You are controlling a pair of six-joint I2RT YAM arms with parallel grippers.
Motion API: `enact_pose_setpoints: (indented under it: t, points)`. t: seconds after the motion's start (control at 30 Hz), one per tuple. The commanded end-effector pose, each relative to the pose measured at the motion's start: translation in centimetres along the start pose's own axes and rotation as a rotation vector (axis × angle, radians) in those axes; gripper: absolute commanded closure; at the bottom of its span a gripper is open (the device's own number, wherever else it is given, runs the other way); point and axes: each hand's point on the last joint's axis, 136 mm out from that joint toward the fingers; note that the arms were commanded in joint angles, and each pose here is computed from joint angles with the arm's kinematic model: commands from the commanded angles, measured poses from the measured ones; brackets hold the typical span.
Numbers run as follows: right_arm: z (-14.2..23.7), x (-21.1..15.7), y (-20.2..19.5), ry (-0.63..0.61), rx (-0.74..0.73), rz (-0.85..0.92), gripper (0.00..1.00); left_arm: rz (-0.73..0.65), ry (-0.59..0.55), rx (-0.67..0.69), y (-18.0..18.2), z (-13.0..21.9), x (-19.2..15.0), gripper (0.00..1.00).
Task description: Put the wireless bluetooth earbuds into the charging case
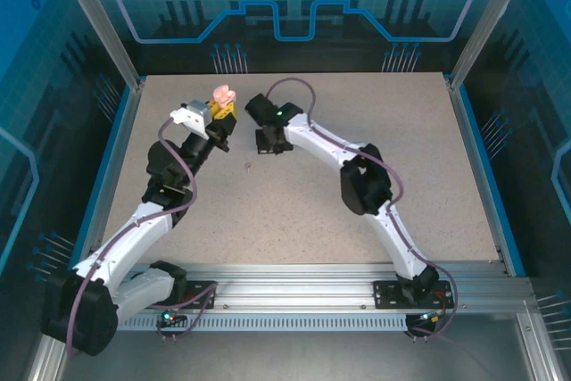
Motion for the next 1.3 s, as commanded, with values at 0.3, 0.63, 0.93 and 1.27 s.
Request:
enact_pose_setpoints:
  t: [0.3,0.63,0.93,1.27]
  points:
    - [22.6,7.9,-5.7,-0.472,0.226,-0.03,0.94,-0.009,-0.046,-0.182,-4.6,-0.3,2.1,1.0]
    - [37.5,6.8,-4.1,-0.78,0.595,0.132,0.94,-0.063,-0.016,-0.316,-9.4,-0.8,1.2,1.0]
    - [40.1,3.1,0.1,-0.781,0.918,0.26,0.94,-0.058,-0.001,-0.368,-11.1,-1.2,0.9,1.0]
    - [38.7,0.1,3.2,-0.77,1.027,0.37,0.94,-0.045,0.015,-0.387,-11.8,-1.4,0.6,1.0]
Point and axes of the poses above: each hand's point on the last joint's axis, 136 mm out from that joint toward the fingers, its own z axis back along the fingers, its own y axis along the line the jaws close on, x = y × z, and after that the axes turned 5 degrees about z, right-handed
